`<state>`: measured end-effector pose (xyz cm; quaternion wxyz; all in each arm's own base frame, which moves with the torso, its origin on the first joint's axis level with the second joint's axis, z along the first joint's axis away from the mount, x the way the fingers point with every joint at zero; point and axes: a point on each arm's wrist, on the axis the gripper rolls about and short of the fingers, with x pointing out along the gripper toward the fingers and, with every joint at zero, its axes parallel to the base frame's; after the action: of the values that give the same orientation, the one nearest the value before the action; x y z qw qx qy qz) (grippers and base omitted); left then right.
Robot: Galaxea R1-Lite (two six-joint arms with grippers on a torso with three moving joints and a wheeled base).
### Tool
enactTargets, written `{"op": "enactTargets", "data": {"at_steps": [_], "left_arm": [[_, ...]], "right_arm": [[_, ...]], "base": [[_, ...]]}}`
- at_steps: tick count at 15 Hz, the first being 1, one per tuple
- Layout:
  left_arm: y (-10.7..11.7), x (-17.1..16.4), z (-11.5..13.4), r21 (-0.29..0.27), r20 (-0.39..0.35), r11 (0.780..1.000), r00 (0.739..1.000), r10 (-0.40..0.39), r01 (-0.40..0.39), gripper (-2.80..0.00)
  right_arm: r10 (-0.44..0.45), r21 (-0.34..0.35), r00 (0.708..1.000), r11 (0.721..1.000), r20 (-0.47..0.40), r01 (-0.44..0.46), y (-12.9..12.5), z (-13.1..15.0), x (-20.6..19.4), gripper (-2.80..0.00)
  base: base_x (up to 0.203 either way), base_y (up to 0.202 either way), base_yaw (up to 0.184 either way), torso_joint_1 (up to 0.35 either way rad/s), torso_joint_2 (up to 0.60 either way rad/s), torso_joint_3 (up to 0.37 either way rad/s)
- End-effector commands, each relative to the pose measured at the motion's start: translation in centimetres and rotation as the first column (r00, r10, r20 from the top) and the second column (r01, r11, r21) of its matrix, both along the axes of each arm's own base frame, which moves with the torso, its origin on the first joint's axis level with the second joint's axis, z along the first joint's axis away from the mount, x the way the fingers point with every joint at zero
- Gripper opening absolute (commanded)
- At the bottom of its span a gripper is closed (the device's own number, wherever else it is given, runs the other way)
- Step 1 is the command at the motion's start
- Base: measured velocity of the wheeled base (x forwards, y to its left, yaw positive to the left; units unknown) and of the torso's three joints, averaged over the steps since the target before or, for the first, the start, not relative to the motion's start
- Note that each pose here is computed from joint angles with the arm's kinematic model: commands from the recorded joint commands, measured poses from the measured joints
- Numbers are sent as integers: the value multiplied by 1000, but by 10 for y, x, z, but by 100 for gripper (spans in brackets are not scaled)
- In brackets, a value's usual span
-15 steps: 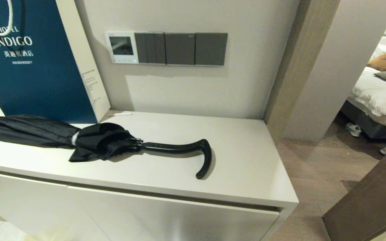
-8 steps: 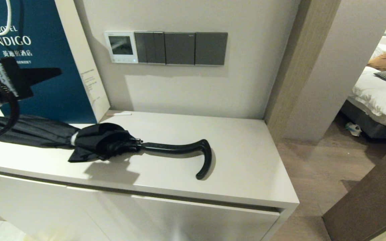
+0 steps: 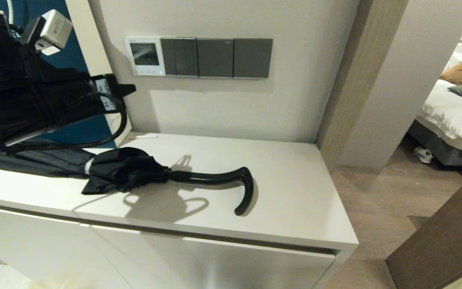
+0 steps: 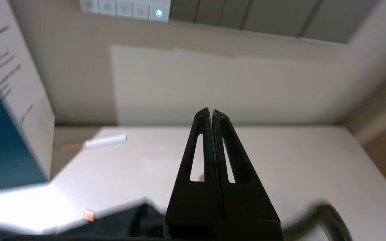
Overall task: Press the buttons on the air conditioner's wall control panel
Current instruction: Turn on the central air conditioner
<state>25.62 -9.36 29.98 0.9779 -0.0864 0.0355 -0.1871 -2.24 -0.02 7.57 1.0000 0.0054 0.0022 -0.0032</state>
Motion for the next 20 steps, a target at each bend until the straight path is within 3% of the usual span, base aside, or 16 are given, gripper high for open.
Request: {"op": "enactTargets", "data": {"at_steps": [1, 4, 9, 16, 20], "left_arm": [[-13, 26, -11, 9, -15, 1000, 1000, 19, -19, -280], [-22, 51, -14, 6, -1, 998, 998, 61, -61, -280], [-32, 79, -17, 4, 12, 998, 998, 67, -67, -280], [-35, 95, -17, -4, 27, 997, 997, 77, -77, -280], [-39, 108, -10, -28, 104, 992, 986, 128, -125, -280]], "right_arm": [[0, 0, 1000, 1000, -3, 0, 0, 0, 0, -280], [0, 0, 1000, 1000, -3, 0, 0, 0, 0, -280], [0, 0, 1000, 1000, -2, 0, 0, 0, 0, -280], [0, 0, 1000, 1000, -2, 0, 0, 0, 0, -280], [0, 0, 1000, 1000, -3, 0, 0, 0, 0, -280]], "base": [[0, 0, 0, 0, 0, 0], [0, 0, 0, 0, 0, 0], [0, 0, 0, 0, 0, 0], [0, 0, 0, 0, 0, 0], [0, 0, 0, 0, 0, 0]]}}
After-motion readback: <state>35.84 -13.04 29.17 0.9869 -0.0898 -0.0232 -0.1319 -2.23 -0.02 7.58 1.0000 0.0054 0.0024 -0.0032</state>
